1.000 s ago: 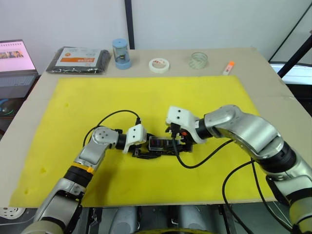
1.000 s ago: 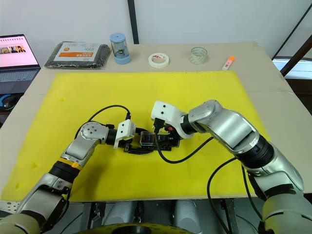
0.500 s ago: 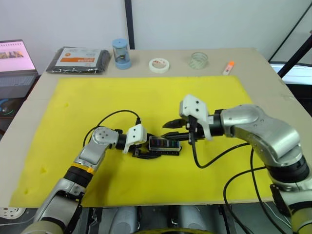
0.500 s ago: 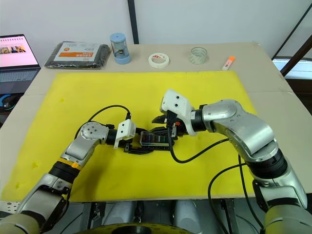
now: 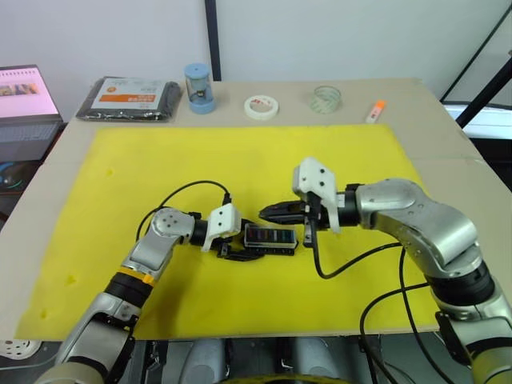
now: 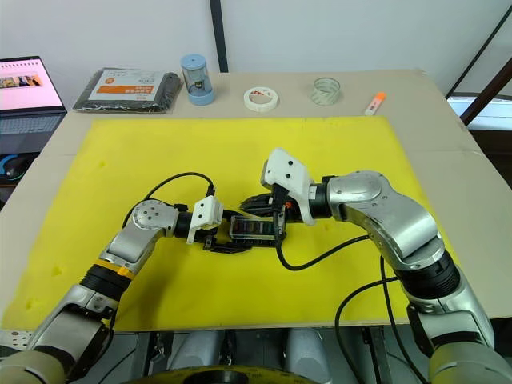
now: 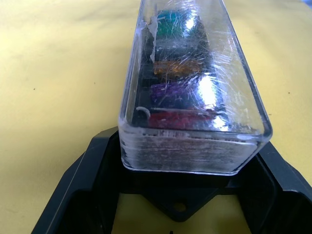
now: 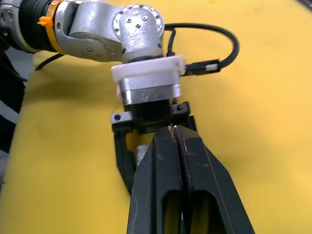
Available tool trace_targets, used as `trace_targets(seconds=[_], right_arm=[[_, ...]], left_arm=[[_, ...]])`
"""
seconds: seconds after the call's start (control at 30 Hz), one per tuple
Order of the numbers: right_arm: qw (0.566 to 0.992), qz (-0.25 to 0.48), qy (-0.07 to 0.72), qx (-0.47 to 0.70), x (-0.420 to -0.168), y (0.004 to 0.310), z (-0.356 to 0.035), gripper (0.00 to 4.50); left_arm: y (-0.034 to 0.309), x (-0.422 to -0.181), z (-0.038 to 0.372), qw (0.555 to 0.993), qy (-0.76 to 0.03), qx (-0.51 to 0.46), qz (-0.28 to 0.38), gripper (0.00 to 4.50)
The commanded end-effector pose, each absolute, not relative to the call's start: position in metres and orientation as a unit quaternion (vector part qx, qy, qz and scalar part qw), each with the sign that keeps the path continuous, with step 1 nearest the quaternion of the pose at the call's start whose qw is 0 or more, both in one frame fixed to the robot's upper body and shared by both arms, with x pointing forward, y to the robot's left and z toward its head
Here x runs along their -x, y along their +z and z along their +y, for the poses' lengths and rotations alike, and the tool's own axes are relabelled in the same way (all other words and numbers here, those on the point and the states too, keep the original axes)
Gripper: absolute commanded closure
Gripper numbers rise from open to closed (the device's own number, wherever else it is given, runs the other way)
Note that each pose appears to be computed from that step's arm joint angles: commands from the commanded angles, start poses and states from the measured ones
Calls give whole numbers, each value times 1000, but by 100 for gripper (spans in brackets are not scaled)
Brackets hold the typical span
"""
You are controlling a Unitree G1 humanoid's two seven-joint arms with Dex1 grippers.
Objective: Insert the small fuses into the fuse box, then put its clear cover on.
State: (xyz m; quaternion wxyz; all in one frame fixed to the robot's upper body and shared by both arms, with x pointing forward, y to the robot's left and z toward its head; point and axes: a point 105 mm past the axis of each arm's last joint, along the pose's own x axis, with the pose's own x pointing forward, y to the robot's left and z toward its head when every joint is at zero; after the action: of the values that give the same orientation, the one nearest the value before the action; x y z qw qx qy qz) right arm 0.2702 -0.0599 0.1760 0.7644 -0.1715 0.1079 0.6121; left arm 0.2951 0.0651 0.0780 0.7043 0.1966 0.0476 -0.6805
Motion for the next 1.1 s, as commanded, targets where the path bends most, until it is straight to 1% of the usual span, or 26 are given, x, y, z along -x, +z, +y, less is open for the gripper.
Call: trace_targets(seconds=[0.03, 0.13, 0.17, 0.23, 0.3, 0.4, 0.47, 0.53, 0.63, 0.7, 0.8, 0.87, 0.97, 1.03, 1.1], right_arm=[[772, 165, 592, 161, -282, 135, -63, 445], [779, 230, 550, 193, -296, 83, -80, 445], [776, 244, 543, 209, -297, 72, -87, 445], [767, 256, 545, 219, -294, 63, -94, 445], [764, 254, 553, 214, -292, 64, -94, 445], [764, 235, 564, 206, -290, 74, -90, 445], [768, 205, 576, 190, -290, 92, -82, 445], [771, 184, 581, 183, -290, 103, -78, 445], [773, 149, 589, 181, -286, 128, -77, 445], [775, 134, 592, 178, -284, 142, -78, 450], [776, 118, 594, 176, -279, 167, -87, 450], [777, 115, 590, 185, -278, 176, -93, 450], [774, 123, 586, 206, -274, 185, -107, 388], [769, 134, 583, 226, -272, 186, -117, 323], [765, 145, 575, 250, -270, 190, -132, 252]], left_arm=[[75, -294, 67, 705, -678, -199, 54, 173], [77, -292, 66, 706, -678, -197, 52, 173], [77, -290, 66, 706, -678, -197, 52, 173], [77, -289, 67, 707, -678, -197, 53, 173], [77, -288, 67, 708, -677, -196, 54, 173], [77, -287, 69, 708, -676, -198, 55, 173], [77, -286, 71, 708, -674, -202, 55, 173], [77, -287, 72, 710, -672, -205, 55, 173], [83, -293, 77, 726, -655, -206, 50, 173], [88, -296, 80, 736, -644, -203, 45, 99], [96, -295, 89, 747, -633, -199, 47, 1], [98, -291, 98, 751, -627, -201, 54, 1], [102, -279, 122, 755, -618, -205, 78, 0], [113, -272, 134, 763, -610, -200, 83, 0], [134, -266, 147, 776, -598, -186, 82, 0]])
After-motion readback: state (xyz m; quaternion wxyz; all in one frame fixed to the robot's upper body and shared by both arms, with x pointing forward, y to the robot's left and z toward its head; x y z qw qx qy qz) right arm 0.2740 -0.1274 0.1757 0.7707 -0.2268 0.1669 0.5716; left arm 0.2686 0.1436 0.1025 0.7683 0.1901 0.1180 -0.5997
